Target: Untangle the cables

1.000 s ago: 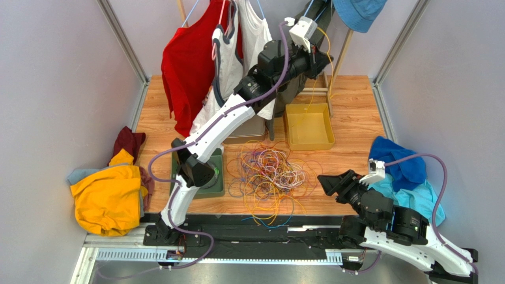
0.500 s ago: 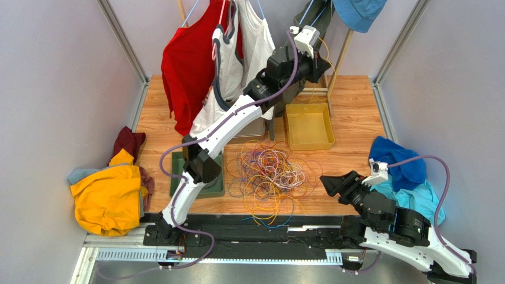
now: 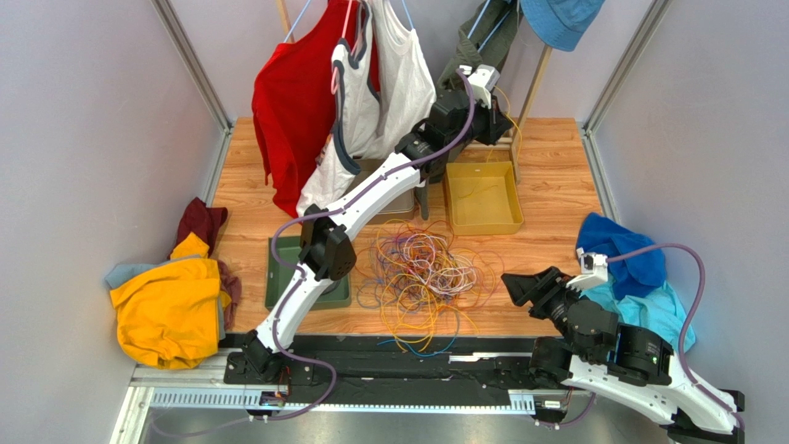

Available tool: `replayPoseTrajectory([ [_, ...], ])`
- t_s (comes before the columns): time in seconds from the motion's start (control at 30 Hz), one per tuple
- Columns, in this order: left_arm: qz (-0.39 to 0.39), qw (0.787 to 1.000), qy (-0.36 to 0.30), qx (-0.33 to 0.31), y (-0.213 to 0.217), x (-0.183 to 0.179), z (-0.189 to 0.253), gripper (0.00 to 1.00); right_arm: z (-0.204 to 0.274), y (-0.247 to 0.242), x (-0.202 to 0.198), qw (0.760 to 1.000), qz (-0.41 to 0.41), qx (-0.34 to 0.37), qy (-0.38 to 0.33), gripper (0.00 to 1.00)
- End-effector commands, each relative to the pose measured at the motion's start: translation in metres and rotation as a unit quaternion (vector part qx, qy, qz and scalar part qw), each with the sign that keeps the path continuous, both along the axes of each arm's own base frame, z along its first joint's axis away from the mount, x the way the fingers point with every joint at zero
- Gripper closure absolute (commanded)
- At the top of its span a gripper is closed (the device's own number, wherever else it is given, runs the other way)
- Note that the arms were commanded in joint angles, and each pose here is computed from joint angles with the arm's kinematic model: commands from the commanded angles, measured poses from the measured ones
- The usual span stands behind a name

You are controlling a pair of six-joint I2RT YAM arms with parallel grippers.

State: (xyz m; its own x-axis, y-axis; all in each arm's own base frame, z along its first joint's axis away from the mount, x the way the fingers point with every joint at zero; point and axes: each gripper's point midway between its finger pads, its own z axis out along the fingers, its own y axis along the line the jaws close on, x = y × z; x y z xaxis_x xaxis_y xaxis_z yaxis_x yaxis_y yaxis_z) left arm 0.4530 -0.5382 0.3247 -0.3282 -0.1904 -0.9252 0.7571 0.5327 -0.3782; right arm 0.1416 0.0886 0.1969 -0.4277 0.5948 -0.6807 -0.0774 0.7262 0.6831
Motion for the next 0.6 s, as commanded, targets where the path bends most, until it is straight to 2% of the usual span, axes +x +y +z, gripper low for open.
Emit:
replayPoseTrajectory([
  [0.0,-0.017,1.000,0.021,-0.004,-0.012,-0.003,-0.023,1.00,0.018,-0.008,0.003,0.999,-0.015,0.021,-0.019,0.36],
  [0.1,-0.012,0.999,0.041,0.018,-0.013,-0.001,-0.050,1.00,0.020,-0.007,0.002,0.999,-0.012,0.022,-0.020,0.36],
  [0.2,-0.007,0.998,0.059,0.036,-0.011,-0.001,-0.069,0.80,0.019,-0.008,0.001,1.000,-0.011,0.022,-0.017,0.36],
  [0.23,-0.003,0.998,0.060,0.036,-0.009,-0.001,-0.067,0.64,0.019,-0.008,0.001,0.999,-0.011,0.025,-0.017,0.36],
  [0.27,-0.001,0.997,0.065,0.042,-0.008,-0.002,-0.073,0.59,0.018,-0.008,0.001,1.000,-0.010,0.024,-0.016,0.36],
  [0.33,0.008,0.997,0.061,0.048,-0.003,0.000,-0.070,0.50,0.018,-0.008,0.001,0.999,-0.011,0.025,-0.016,0.36],
  [0.43,0.020,0.997,0.057,0.058,0.004,0.000,-0.063,0.44,0.018,-0.007,0.001,0.999,-0.011,0.029,-0.016,0.36],
  [0.47,0.023,0.996,0.060,0.064,0.007,-0.001,-0.067,0.31,0.018,-0.006,0.001,0.999,-0.010,0.028,-0.016,0.36],
  [0.53,0.033,0.996,0.052,0.061,0.014,-0.003,-0.052,0.31,0.019,-0.005,0.001,0.999,-0.010,0.030,-0.017,0.36],
  [0.57,0.037,0.995,0.057,0.069,0.018,-0.004,-0.058,0.30,0.019,-0.005,0.001,0.999,-0.010,0.030,-0.017,0.36],
])
